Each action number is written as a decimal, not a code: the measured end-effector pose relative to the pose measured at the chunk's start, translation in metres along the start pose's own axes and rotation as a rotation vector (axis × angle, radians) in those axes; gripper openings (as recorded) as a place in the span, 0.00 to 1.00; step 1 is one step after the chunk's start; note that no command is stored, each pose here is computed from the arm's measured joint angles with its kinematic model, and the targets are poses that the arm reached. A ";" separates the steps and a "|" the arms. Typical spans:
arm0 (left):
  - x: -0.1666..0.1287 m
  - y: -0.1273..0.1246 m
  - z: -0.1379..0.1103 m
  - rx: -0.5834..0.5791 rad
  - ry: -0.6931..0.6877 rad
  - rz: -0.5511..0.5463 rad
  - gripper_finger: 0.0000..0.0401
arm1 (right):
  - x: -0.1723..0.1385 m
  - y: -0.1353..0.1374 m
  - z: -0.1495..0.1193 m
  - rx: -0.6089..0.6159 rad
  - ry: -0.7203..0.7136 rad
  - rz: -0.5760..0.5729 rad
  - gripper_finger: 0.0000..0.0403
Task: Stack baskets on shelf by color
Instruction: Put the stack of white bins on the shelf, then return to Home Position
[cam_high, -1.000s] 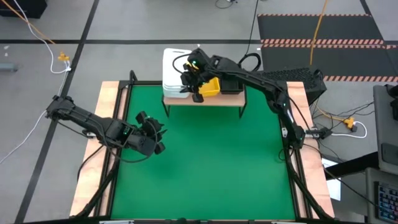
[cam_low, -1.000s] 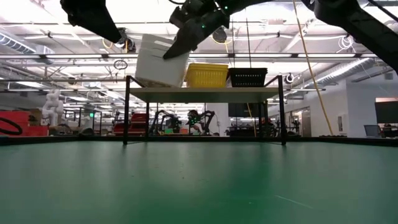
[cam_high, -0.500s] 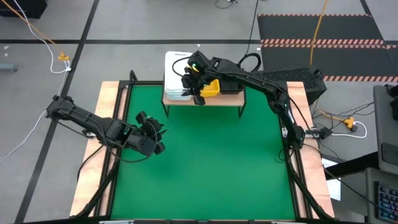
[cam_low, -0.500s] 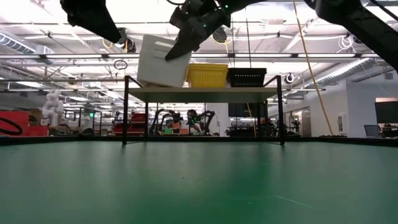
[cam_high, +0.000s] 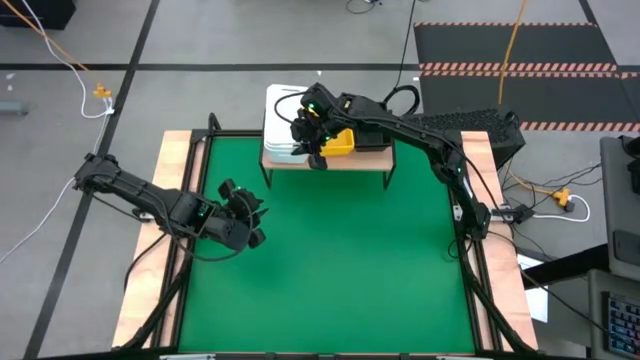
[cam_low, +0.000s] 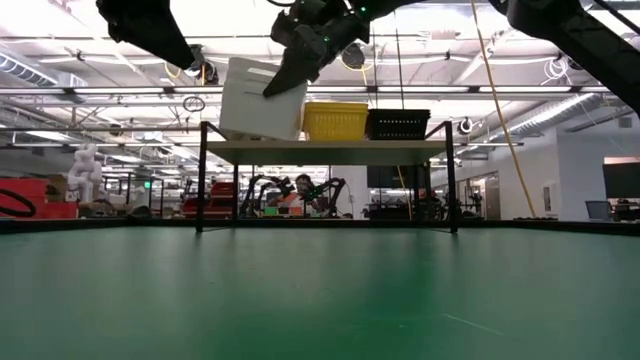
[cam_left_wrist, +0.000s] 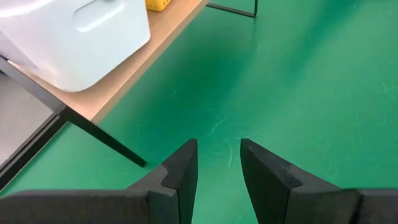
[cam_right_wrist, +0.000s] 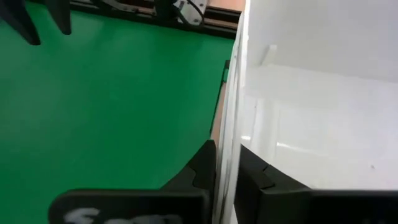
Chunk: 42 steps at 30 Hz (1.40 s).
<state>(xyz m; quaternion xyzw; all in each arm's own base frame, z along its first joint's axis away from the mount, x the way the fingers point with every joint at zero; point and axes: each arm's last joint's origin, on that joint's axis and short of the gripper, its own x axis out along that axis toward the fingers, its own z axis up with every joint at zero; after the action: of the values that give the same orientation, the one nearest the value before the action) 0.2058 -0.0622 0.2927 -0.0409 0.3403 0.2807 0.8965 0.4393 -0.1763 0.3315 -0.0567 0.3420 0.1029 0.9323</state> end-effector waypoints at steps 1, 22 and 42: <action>0.000 0.000 0.000 0.000 0.000 0.000 0.31 | 0.000 0.000 0.000 0.010 0.003 -0.010 0.05; 0.000 0.000 0.000 -0.013 -0.004 0.003 0.31 | -0.005 0.007 0.003 0.033 0.003 -0.028 0.09; -0.002 0.007 0.006 0.009 -0.154 0.179 0.31 | -0.138 0.065 0.054 -0.103 -0.273 -0.181 0.47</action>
<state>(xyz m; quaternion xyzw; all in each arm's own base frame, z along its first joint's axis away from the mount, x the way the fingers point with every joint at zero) 0.2039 -0.0560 0.2994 0.0156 0.2738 0.3603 0.8916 0.3557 -0.1246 0.4599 -0.1204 0.2000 0.0427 0.9714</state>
